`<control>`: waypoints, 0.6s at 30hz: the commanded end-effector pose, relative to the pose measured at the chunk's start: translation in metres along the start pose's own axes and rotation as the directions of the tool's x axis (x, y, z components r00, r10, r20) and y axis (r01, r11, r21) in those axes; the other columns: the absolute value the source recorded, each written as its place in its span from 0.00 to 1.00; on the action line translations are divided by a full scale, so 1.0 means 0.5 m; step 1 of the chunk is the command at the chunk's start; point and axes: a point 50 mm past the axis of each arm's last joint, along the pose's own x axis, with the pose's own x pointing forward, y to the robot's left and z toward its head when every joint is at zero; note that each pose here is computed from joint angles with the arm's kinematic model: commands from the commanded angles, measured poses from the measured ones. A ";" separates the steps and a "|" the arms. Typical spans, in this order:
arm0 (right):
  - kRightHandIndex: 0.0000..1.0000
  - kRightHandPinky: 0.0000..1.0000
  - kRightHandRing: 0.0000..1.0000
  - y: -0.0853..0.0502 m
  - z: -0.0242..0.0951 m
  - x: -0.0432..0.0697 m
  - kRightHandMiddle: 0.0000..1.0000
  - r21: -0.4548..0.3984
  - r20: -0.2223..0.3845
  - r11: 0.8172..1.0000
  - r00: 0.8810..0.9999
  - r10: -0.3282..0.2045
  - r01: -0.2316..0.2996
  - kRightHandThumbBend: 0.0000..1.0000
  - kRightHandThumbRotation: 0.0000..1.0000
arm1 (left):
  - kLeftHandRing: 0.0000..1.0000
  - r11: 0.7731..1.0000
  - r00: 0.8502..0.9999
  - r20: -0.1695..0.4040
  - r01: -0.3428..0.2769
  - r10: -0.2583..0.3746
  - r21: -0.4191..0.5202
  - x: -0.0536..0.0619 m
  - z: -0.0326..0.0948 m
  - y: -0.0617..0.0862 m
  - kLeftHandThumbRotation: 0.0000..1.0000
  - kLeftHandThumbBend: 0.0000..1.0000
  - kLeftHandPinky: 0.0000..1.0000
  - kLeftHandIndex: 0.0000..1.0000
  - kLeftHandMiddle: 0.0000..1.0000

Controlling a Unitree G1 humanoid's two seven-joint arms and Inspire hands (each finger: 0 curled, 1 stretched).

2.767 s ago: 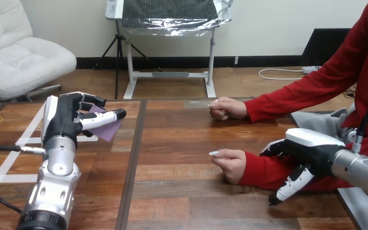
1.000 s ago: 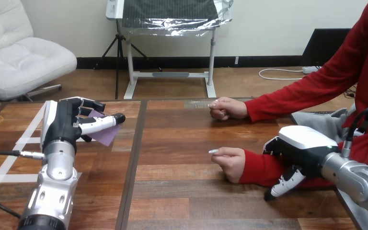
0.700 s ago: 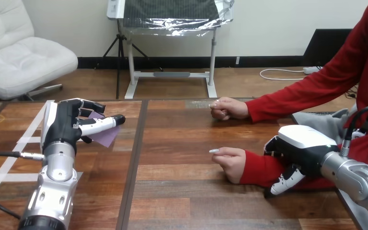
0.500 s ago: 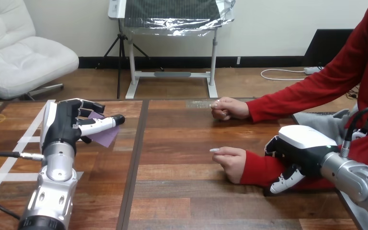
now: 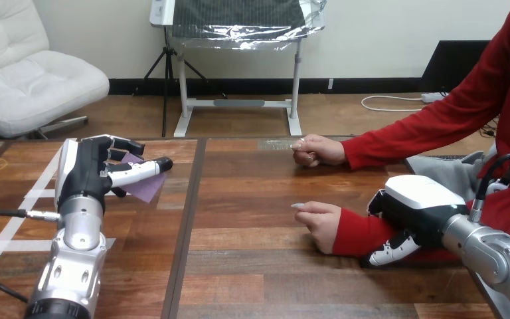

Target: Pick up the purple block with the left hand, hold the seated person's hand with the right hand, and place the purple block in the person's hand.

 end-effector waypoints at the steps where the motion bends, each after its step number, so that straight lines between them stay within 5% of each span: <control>1: 0.36 0.17 0.24 -0.040 0.012 0.014 0.32 -0.031 0.028 0.998 0.998 -0.049 0.050 0.70 0.30 | 0.46 0.999 0.994 0.107 -0.033 0.034 -0.014 0.008 0.059 0.018 0.00 0.68 0.46 0.48 0.49; 18: 0.33 0.21 0.26 -0.043 0.009 0.017 0.33 0.012 0.024 0.997 0.997 -0.075 0.075 0.69 0.34 | 0.46 0.999 0.994 0.103 -0.032 0.033 -0.013 0.007 0.057 0.016 0.00 0.69 0.45 0.48 0.49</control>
